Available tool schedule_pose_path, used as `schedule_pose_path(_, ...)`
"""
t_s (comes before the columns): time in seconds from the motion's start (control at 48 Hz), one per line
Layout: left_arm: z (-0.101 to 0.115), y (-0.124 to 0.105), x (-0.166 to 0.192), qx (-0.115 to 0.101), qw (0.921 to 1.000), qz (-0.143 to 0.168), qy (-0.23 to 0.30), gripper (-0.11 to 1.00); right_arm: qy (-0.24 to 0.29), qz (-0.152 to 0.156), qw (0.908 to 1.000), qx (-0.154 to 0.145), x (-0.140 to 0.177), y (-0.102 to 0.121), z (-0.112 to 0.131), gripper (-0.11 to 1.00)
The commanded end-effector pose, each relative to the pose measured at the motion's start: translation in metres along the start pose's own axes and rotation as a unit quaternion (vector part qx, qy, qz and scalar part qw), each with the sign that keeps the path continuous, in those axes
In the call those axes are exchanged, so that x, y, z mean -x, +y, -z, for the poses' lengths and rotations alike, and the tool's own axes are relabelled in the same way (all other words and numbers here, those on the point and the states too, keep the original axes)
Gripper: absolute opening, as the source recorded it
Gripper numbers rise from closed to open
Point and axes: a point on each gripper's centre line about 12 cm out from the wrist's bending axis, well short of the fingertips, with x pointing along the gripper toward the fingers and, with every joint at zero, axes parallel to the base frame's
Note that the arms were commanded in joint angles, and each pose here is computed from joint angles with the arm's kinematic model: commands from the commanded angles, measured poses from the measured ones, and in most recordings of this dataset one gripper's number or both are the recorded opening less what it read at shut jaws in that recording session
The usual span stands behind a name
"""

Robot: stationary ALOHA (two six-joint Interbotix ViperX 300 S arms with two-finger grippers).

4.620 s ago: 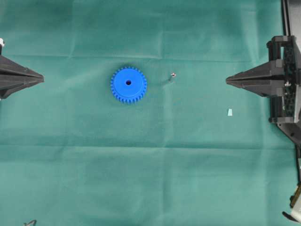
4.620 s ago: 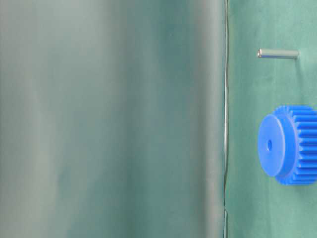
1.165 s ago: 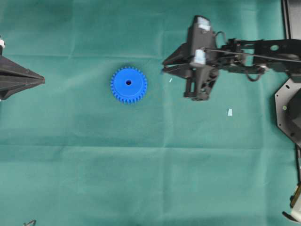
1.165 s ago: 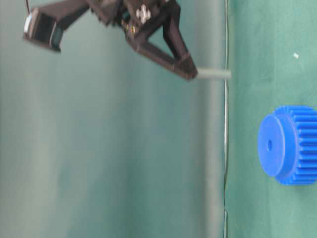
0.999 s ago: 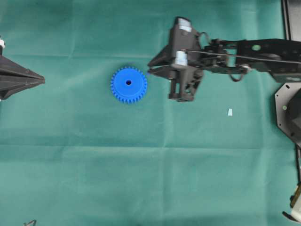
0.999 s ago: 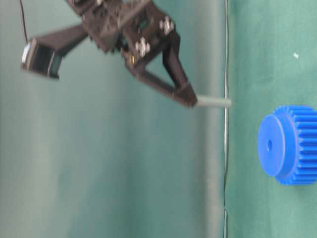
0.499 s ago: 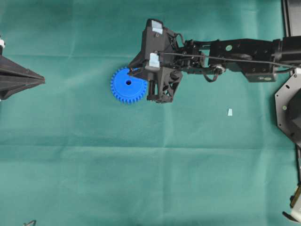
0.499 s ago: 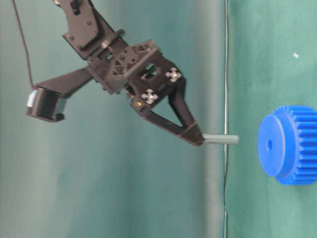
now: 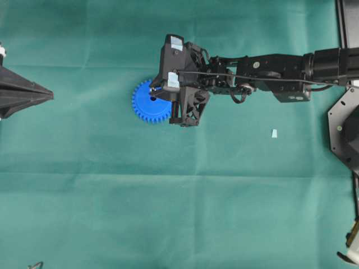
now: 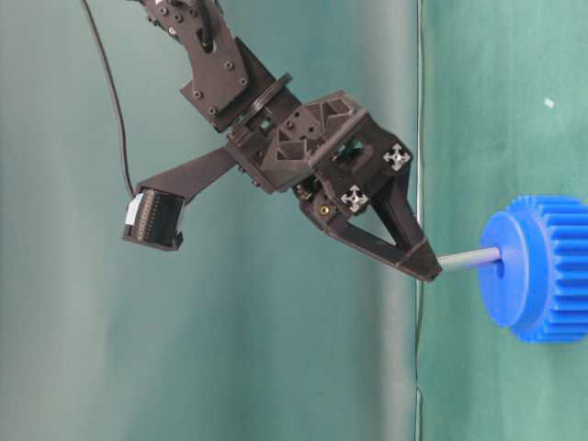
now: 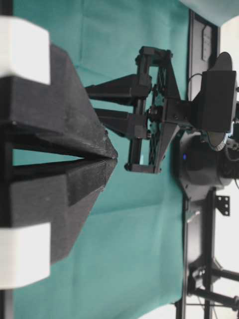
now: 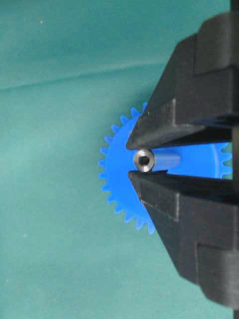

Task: Insert the shaft into the center hole of the gear.
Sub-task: 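Align the shaft tip above the gear hole with the right gripper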

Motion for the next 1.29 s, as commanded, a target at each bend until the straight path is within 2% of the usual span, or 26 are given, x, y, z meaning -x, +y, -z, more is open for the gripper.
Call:
schedule_pose_path(0.0,-0.010,0.000,-0.002,-0.001,0.9999,0.000,-0.013,0.00,-0.017,-0.002,0.9999,0.000,0.005,0.002,-0.010,0.16)
schedule_pose_path(0.354,-0.011,0.000,-0.002,-0.002,0.9999,0.000,-0.013,0.00,-0.054,-0.005,0.9985,0.003,0.028,0.003,-0.032,0.16)
schedule_pose_path(0.604,-0.011,0.000,-0.002,-0.001,0.9999,0.000,-0.013,0.00,-0.079,-0.007,0.9969,0.003,0.027,0.005,-0.038,0.16)
schedule_pose_path(0.957,-0.011,0.000,-0.002,-0.002,0.9999,0.000,-0.013,0.00,-0.059,-0.004,0.9982,-0.005,-0.002,0.003,-0.018,0.16)
schedule_pose_path(1.27,-0.011,0.000,-0.003,-0.002,0.9999,0.000,-0.012,0.00,-0.056,-0.004,0.9984,-0.010,-0.004,0.003,-0.015,0.16)
